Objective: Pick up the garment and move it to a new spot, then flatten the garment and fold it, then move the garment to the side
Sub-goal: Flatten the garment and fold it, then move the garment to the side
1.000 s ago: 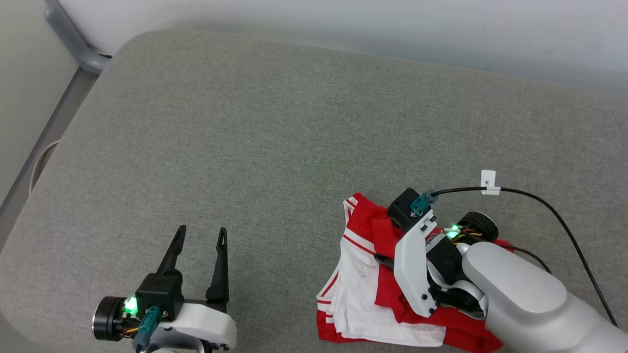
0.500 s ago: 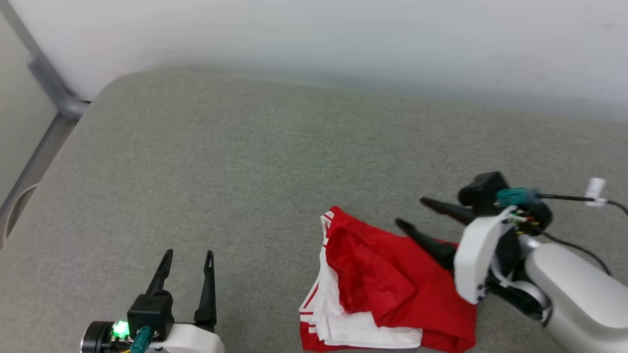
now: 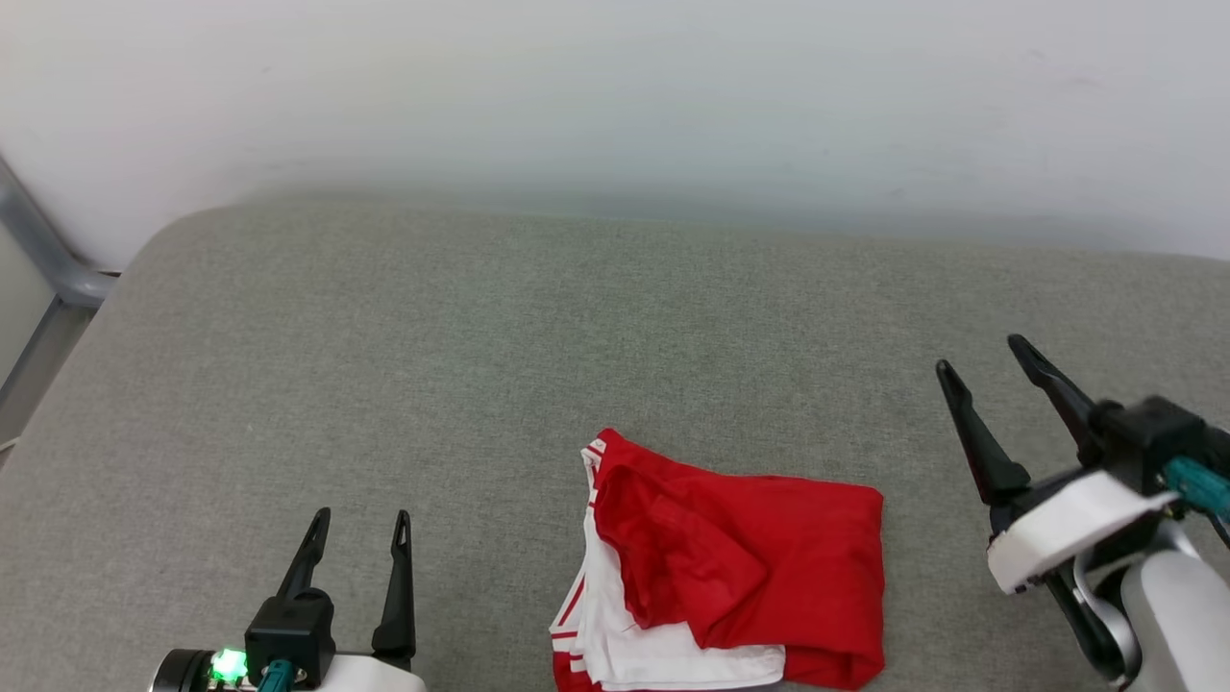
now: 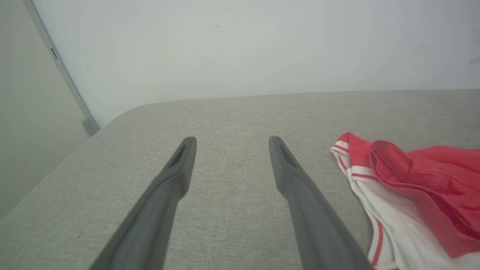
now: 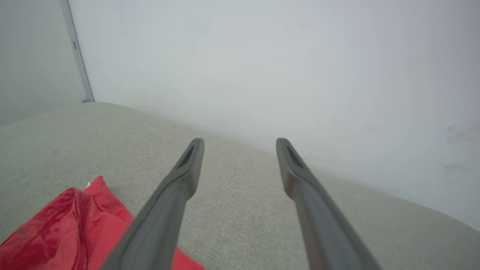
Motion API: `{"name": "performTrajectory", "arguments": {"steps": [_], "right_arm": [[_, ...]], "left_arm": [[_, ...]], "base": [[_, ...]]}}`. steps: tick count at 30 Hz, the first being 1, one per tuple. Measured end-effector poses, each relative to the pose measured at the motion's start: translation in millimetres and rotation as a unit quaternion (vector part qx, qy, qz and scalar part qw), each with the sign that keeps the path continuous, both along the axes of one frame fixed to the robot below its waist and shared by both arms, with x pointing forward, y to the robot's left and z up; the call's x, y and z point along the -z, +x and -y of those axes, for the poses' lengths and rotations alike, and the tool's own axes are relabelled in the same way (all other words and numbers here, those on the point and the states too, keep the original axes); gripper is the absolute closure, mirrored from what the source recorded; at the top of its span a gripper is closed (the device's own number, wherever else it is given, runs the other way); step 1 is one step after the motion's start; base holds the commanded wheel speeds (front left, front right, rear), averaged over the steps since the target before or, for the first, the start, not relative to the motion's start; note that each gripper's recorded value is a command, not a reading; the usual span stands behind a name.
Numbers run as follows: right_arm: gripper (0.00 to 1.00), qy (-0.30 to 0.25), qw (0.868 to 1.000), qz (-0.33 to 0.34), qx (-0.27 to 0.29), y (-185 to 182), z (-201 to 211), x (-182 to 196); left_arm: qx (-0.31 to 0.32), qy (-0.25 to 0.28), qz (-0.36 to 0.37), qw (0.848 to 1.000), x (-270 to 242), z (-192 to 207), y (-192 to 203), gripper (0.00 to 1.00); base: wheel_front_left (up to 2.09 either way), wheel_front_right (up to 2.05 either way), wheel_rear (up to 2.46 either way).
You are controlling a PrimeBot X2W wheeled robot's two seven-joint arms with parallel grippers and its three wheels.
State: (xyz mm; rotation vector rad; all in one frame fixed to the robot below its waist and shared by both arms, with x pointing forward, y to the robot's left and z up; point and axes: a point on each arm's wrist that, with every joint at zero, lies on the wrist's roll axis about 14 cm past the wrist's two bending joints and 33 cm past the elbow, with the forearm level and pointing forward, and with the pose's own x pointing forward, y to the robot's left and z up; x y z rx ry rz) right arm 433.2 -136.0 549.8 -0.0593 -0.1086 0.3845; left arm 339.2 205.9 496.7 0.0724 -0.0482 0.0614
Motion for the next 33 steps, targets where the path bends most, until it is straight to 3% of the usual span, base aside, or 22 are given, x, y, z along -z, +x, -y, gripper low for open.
{"name": "performTrajectory", "arguments": {"steps": [6, 15, 33], "right_arm": [[0.00, 0.019, 0.997, 0.045, 0.057, -23.9, 11.9, -5.4], [0.00, 0.047, 0.992, 0.058, 0.104, -58.2, 18.2, -6.0], [0.00, 0.092, 0.984, 0.015, 0.150, -87.6, 44.8, 19.1]], "left_arm": [[0.007, 0.002, 0.004, 1.000, -2.1, 4.3, -1.5, 0.00], [0.019, 0.003, 0.016, 1.000, -9.8, 11.5, -3.3, 0.00], [0.028, -0.007, 0.028, 0.999, -16.9, 17.1, -5.1, 0.00]], "base": [[0.00, 0.00, 0.00], [0.00, 0.00, 0.00], [0.00, 0.00, 0.00]]}}
